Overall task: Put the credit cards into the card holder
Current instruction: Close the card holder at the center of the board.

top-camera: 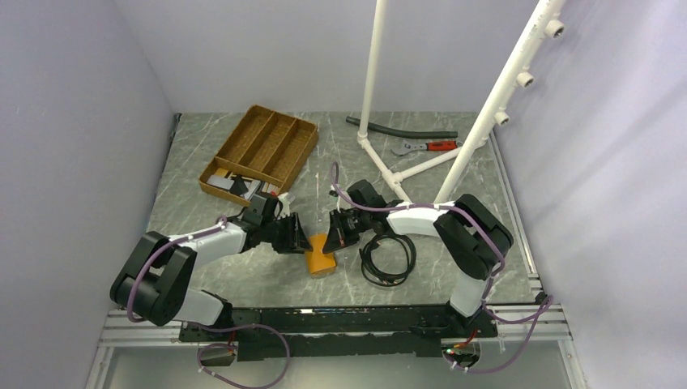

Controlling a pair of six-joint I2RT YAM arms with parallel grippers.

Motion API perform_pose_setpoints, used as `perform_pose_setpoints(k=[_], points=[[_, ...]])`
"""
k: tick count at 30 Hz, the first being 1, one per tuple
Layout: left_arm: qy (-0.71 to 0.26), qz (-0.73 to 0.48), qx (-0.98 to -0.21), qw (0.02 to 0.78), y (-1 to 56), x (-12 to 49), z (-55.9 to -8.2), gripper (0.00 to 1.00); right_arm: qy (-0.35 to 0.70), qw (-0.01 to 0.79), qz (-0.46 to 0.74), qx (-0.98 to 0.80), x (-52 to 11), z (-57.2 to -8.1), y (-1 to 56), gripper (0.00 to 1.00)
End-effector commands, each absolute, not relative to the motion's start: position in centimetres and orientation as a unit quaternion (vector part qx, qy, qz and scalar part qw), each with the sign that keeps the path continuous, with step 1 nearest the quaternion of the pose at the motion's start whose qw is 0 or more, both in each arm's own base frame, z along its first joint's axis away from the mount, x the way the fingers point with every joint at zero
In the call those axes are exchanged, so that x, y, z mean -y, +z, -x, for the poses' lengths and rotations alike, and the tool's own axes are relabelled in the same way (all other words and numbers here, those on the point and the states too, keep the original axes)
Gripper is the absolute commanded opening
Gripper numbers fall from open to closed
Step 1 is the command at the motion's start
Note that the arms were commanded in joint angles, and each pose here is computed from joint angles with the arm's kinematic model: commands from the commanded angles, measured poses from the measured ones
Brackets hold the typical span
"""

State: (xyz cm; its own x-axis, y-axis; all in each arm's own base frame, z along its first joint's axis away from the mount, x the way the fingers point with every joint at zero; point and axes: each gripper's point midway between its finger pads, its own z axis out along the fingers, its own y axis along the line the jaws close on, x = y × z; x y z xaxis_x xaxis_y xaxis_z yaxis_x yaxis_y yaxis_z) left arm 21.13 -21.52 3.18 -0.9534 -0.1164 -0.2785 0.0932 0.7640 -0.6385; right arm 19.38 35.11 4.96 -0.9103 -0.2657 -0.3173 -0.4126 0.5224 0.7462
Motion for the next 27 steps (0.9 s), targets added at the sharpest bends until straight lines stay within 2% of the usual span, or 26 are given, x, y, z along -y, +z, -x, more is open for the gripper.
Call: perform_pose_setpoints(k=[1,14,27], points=[[-0.387,-0.01,-0.908,0.158,4.8,23.2,-21.8,0.39,0.474,0.11,0.219,-0.846,-36.9,-20.4,6.5,0.0],[-0.401,-0.012,-0.903,0.155,5.0,23.7,-21.8,0.36,0.464,0.097,0.218,-0.853,-37.0,-20.4,5.1,0.0],[-0.401,-0.016,-0.902,0.159,5.5,23.7,-21.7,0.36,0.358,0.03,0.171,-0.917,-34.4,-19.1,-1.8,0.0]])
